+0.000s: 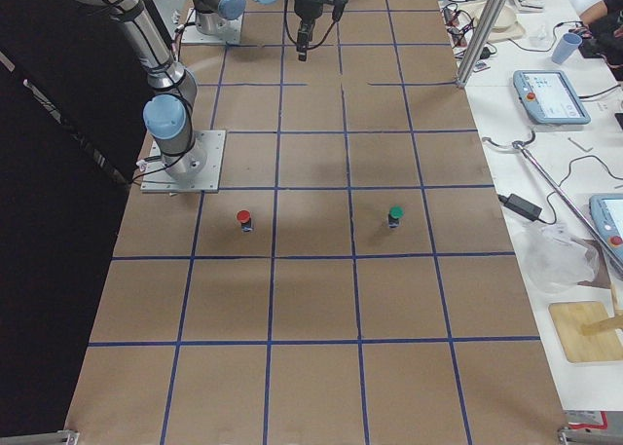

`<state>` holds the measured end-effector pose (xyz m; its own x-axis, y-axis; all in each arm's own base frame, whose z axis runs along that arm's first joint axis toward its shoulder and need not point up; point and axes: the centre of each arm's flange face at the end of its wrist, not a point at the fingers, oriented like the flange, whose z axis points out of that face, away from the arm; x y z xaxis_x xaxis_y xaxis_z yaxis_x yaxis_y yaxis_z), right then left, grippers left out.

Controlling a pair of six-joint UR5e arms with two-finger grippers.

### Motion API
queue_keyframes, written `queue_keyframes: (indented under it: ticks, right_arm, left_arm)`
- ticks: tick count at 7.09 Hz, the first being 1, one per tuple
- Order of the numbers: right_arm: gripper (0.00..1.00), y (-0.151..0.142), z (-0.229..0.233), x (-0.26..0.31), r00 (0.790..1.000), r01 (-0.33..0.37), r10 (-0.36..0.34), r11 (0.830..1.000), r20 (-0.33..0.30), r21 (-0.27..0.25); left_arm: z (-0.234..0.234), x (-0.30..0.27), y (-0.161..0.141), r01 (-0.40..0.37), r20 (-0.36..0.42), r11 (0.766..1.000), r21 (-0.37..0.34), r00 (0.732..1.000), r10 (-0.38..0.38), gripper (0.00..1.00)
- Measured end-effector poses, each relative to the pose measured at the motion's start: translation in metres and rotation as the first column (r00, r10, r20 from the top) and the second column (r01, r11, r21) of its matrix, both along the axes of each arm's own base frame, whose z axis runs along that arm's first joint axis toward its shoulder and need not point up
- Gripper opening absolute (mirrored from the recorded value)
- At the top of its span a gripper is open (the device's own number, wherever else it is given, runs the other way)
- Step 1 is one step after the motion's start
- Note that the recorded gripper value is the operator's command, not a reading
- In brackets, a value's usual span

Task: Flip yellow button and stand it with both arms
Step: 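Lower the left gripper over the yellow button and close on its body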

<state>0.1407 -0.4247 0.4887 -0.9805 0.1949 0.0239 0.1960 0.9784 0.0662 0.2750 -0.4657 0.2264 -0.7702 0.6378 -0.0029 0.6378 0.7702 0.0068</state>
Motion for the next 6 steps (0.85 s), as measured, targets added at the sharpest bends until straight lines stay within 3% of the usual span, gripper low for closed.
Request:
queue_keyframes:
  ticks: [3, 6]
  right_arm:
    - [1.00, 0.0000, -0.0001, 0.0000, 1.000, 0.000, 0.000, 1.000, -0.002, 0.000]
    - [1.00, 0.0000, -0.0001, 0.0000, 1.000, 0.000, 0.000, 1.000, -0.002, 0.000]
  left_arm:
    - [-0.0020, 0.0000, -0.0008, 0.003, 0.002, 1.000, -0.008, 1.000, -0.003, 0.40]
    - [-0.0011, 0.0007, -0.0018, 0.002, 0.005, 1.000, -0.015, 1.000, -0.002, 0.23]
